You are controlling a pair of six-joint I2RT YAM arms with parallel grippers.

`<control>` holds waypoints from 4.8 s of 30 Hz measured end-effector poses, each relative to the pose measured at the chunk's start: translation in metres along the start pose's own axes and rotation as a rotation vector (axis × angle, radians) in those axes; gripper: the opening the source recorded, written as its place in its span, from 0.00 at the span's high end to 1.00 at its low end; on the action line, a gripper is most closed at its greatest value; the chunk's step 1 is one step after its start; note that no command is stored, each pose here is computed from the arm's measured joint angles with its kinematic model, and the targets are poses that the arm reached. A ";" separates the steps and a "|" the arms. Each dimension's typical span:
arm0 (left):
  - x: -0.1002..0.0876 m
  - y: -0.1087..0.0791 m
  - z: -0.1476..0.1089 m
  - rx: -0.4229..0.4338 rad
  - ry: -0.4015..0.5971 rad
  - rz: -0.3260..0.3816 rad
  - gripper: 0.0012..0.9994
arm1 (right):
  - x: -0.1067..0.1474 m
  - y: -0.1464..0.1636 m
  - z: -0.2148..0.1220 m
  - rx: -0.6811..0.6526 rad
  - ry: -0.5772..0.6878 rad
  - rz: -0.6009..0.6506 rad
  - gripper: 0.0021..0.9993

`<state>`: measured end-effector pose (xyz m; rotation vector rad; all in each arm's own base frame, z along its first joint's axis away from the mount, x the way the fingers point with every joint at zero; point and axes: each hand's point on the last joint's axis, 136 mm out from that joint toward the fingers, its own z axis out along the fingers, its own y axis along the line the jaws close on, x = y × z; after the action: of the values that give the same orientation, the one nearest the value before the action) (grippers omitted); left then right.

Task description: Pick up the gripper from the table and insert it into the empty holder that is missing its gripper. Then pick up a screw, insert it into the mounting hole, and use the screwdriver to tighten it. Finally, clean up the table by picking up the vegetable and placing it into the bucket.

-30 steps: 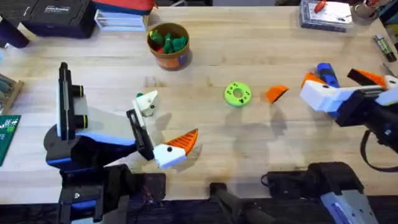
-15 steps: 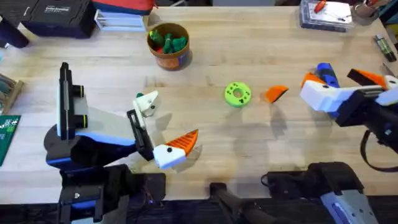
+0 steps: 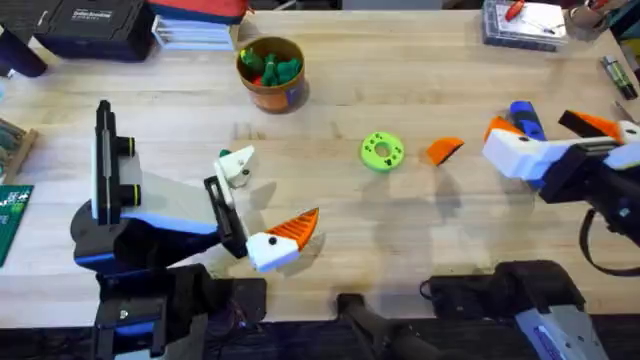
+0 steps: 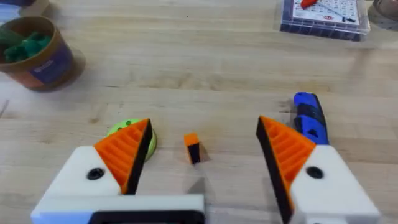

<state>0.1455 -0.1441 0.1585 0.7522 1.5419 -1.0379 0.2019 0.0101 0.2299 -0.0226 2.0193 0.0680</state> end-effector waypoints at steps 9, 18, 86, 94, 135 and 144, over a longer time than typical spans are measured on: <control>0.000 0.000 0.000 -0.001 0.000 -0.006 0.01 | 0.015 -0.001 0.009 0.002 0.094 0.012 0.01; 0.000 0.000 0.000 -0.002 0.000 -0.037 0.01 | 0.015 -0.002 0.039 -0.012 0.437 -0.056 0.00; 0.000 0.000 0.000 -0.003 0.000 -0.046 0.01 | 0.021 0.261 0.049 -1.341 0.865 0.440 0.99; 0.000 0.000 0.000 -0.003 0.000 -0.048 0.01 | 0.046 0.285 0.044 -1.345 1.090 0.538 0.99; -0.004 0.020 -0.003 -0.113 -0.022 -0.069 0.01 | 0.058 0.326 0.075 -1.300 1.235 0.717 0.99; -0.004 0.020 -0.003 -0.116 -0.023 -0.077 0.01 | 0.058 0.327 0.079 -1.254 1.262 0.765 0.99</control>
<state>0.1632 -0.1326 0.1582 0.6022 1.6074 -1.0005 0.2325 0.3420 0.1557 -0.1017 2.6563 2.2433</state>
